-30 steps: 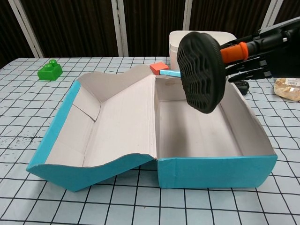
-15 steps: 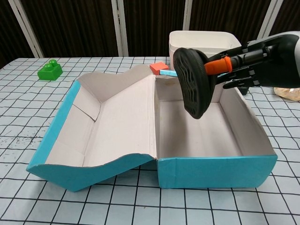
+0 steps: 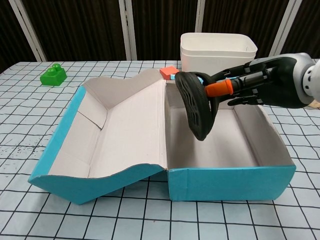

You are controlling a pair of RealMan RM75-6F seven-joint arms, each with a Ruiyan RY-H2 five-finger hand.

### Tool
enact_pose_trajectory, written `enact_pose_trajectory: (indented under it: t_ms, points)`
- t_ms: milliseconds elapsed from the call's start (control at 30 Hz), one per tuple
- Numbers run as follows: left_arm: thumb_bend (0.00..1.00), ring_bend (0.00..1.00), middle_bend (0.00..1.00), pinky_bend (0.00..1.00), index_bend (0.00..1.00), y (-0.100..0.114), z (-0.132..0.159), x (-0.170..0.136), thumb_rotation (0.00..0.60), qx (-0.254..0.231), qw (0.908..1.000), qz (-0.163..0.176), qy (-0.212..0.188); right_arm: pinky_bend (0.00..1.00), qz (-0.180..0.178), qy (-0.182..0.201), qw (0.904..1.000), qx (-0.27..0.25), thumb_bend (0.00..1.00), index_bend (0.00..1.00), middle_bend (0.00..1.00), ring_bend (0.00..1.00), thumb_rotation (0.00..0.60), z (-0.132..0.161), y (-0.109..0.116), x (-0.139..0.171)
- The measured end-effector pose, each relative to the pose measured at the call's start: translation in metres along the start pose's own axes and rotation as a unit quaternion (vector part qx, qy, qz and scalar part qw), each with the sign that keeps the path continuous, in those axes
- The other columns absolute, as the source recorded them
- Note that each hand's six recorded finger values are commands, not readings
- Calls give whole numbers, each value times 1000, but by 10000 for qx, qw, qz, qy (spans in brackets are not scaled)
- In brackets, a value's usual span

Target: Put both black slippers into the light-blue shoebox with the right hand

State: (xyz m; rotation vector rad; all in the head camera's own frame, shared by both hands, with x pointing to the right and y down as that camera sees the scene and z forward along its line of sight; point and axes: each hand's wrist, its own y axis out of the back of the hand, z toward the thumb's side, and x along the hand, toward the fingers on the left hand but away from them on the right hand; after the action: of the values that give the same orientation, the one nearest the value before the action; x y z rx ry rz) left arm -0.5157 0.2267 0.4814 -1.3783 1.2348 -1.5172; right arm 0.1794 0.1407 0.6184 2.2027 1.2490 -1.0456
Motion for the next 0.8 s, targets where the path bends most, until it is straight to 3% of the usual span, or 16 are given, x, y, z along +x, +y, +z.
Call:
enact_pose_trajectory:
  t_ms: [267,433,800]
  points:
    - [458,0,32,16,36,0,0,0,600,9,10000,-12,-13,15,-152,-17,9998,114,360,559,448,224,600,-9,0,-7]
    - [458,0,32,16,36,-1,1,0,600,14,10000,-13,-17,228,-282,-22,9992,295,360,559,448,264,600,-15,-1,-10]
    - [458,0,32,16,36,0,1,0,600,0,10000,-11,-17,240,-342,-171,9984,422,359,559,448,265,600,-33,-5,-11]
